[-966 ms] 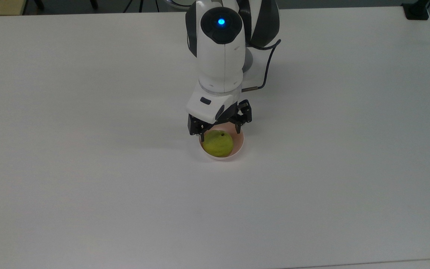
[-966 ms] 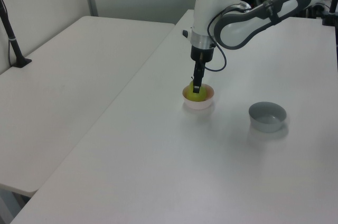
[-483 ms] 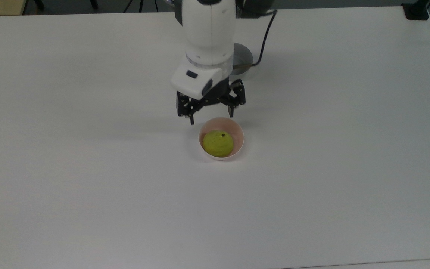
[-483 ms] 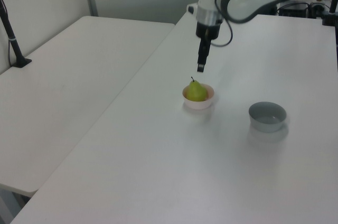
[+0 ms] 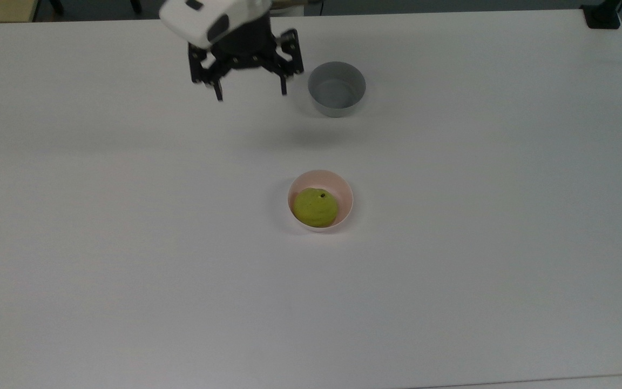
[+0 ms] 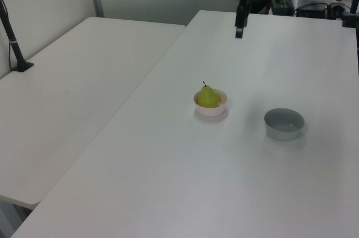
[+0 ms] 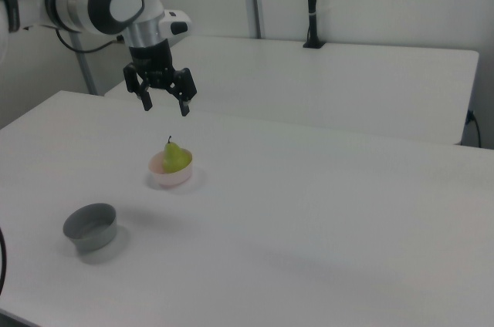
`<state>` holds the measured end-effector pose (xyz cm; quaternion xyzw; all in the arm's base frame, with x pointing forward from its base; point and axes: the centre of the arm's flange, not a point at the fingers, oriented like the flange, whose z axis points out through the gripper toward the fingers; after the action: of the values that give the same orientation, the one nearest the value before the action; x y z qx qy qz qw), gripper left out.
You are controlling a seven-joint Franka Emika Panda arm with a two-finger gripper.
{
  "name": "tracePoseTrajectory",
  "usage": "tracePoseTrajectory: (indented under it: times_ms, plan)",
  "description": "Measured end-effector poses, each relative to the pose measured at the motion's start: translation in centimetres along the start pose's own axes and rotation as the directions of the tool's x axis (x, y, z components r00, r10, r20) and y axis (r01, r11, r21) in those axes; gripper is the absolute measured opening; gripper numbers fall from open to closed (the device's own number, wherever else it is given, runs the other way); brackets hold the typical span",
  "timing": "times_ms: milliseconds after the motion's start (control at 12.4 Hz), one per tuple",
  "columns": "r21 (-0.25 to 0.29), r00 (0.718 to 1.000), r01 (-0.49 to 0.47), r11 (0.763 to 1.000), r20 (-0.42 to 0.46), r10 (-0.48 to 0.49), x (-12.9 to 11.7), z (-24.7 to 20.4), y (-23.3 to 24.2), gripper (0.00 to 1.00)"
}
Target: Place the pear in the bowl
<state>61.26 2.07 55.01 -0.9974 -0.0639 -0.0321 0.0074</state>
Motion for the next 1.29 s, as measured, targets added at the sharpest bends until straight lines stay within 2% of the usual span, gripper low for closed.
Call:
tracePoseTrajectory:
  times_ms: [402, 724, 1288]
  plan:
    - [0.006, 0.996, -0.085, 0.996, 0.012, 0.085, -4.1, -5.4, 4.7, 1.00]
    - [0.004, 0.994, -0.108, 0.994, -0.003, 0.108, -5.9, -7.1, 6.4, 1.00]
    - [0.003, 0.999, -0.042, 0.999, -0.026, 0.042, -5.4, -6.8, 4.7, 1.00]
